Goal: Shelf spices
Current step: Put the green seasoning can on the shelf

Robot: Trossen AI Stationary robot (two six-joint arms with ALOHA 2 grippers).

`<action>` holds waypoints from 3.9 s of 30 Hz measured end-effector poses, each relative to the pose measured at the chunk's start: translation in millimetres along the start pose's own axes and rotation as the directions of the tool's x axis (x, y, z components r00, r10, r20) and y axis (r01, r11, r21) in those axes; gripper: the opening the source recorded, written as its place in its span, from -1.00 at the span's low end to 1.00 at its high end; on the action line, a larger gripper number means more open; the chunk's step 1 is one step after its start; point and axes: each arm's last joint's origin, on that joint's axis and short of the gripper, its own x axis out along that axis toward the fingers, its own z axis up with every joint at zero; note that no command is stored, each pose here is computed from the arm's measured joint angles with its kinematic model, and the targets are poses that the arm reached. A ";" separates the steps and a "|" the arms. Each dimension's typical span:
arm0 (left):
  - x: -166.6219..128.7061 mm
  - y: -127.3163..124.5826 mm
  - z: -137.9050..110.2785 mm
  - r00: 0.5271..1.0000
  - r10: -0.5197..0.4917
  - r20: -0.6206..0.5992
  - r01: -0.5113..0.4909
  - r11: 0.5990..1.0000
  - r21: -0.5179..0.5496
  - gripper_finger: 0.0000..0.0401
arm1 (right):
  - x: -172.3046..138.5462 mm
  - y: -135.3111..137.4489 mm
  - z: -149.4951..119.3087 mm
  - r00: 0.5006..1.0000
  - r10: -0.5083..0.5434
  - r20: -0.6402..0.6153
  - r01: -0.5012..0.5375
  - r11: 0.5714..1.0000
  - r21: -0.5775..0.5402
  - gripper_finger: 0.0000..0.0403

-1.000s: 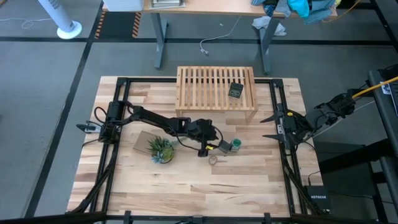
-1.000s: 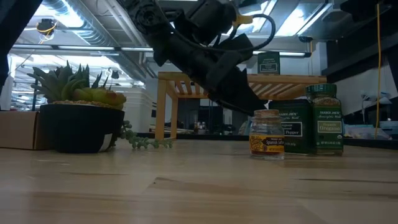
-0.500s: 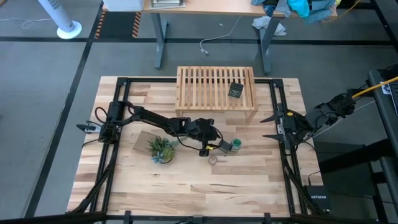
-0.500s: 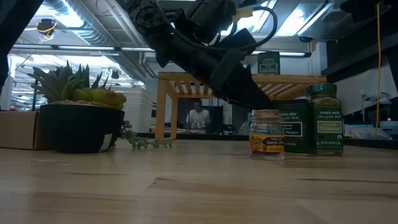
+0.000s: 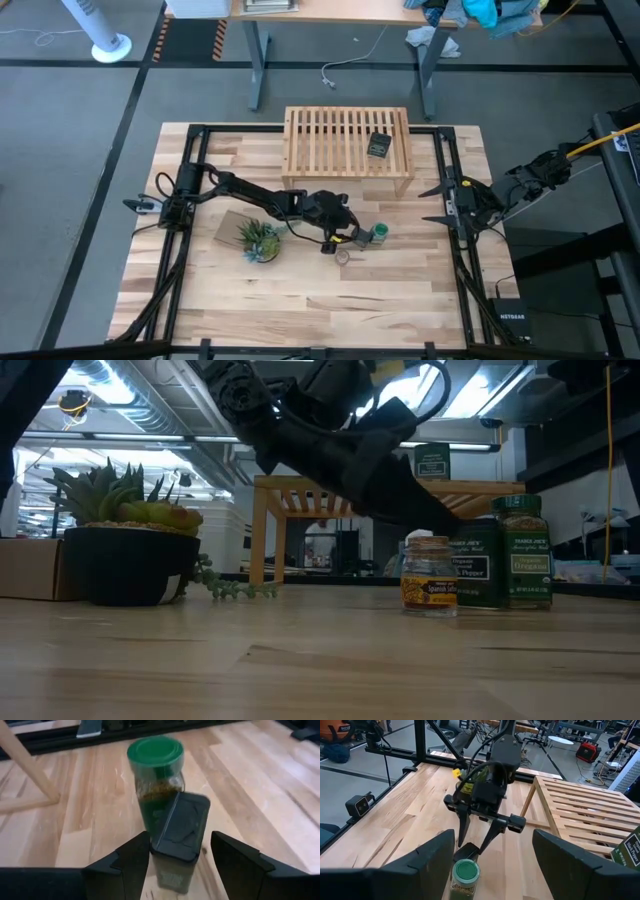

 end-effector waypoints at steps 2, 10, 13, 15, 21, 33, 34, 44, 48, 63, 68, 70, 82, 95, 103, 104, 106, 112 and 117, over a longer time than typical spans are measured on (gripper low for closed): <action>0.0 -0.3 0.1 1.000 -0.010 0.002 0.010 1.000 -0.001 0.01 | 0.0 0.0 0.1 1.000 0.000 0.001 0.000 1.000 0.000 0.36; 3.4 -1.1 -4.4 1.000 -0.015 -0.007 0.014 1.000 -0.020 0.01 | 0.0 0.0 0.1 1.000 0.000 0.001 0.000 1.000 0.000 0.36; 9.8 -1.7 -13.7 0.999 -0.019 -0.029 0.018 0.999 -0.033 0.01 | 0.0 0.0 0.1 1.000 0.000 0.001 0.000 1.000 0.000 0.36; 14.0 -2.1 -20.4 0.999 -0.022 -0.047 0.021 0.999 -0.029 0.01 | 0.0 0.0 0.1 1.000 0.000 0.001 0.000 1.000 0.000 0.36; 17.3 -1.9 -19.1 1.000 -0.014 0.004 0.014 1.000 0.026 -0.14 | 0.0 0.0 0.1 1.000 0.000 0.001 0.000 1.000 0.000 0.36; 17.7 -5.1 -18.1 1.000 -0.019 0.009 0.019 0.999 0.031 -0.42 | 0.0 0.0 0.0 1.000 0.000 0.000 0.000 1.000 0.000 0.36; 17.8 -6.1 -17.9 1.000 -0.018 0.008 0.018 0.999 0.033 -0.42 | 0.0 0.0 0.0 1.000 0.000 0.000 0.000 1.000 0.000 0.36; -1.1 -4.2 10.8 0.999 0.004 0.047 -0.007 0.999 0.049 -0.42 | 0.0 0.0 0.0 1.000 0.000 -0.001 0.000 1.000 0.000 0.36; -17.9 -2.2 32.2 0.998 0.030 0.062 -0.037 0.992 0.118 -0.42 | 0.0 0.0 0.0 1.000 0.000 0.000 0.000 1.000 0.000 0.36; -91.7 65.7 78.7 0.947 0.282 0.153 -0.310 0.930 0.199 -0.42 | 0.0 0.0 0.2 1.000 0.000 0.002 0.000 1.000 0.001 0.36; -109.6 101.4 79.7 0.929 0.322 0.181 -0.349 0.926 0.145 -0.42 | 0.0 0.0 0.3 1.000 0.000 0.002 0.000 1.000 0.001 0.36; -116.8 114.6 82.9 0.928 0.308 0.208 -0.336 0.935 0.114 -0.42 | 0.0 0.0 0.3 1.000 0.000 0.003 0.000 1.000 0.002 0.36; -131.2 135.4 90.6 0.942 0.214 0.257 -0.241 0.968 0.076 -0.42 | 0.0 -0.6 0.4 1.000 -0.021 0.004 0.021 1.000 0.002 0.36; -111.5 138.6 73.5 0.962 0.180 0.206 -0.199 0.977 0.076 -0.42 | 0.0 -0.6 0.8 1.000 -0.022 0.007 0.022 1.000 0.003 0.36; -111.6 140.8 72.3 0.961 0.185 0.206 -0.206 0.975 0.082 -0.42 | 0.0 -0.7 0.9 1.000 -0.022 0.009 0.022 1.000 0.004 0.36; -111.7 141.1 72.0 0.961 0.186 0.205 -0.206 0.975 0.082 -0.42 | 0.0 -0.7 0.9 1.000 -0.023 0.009 0.023 1.000 0.004 0.36; -111.9 141.3 72.1 0.961 0.187 0.206 -0.207 0.975 0.081 -0.42 | 0.0 -0.7 0.9 1.000 -0.022 0.008 0.022 1.000 0.004 0.36; -111.8 141.2 72.2 0.961 0.187 0.206 -0.202 0.978 0.058 -0.39 | 0.0 -0.6 0.9 1.000 -0.023 0.008 0.023 1.000 0.004 0.36; -110.6 138.6 74.2 0.959 0.183 0.217 -0.203 0.977 0.072 -0.18 | 0.0 -0.7 0.9 1.000 -0.023 0.008 0.022 1.000 0.004 0.36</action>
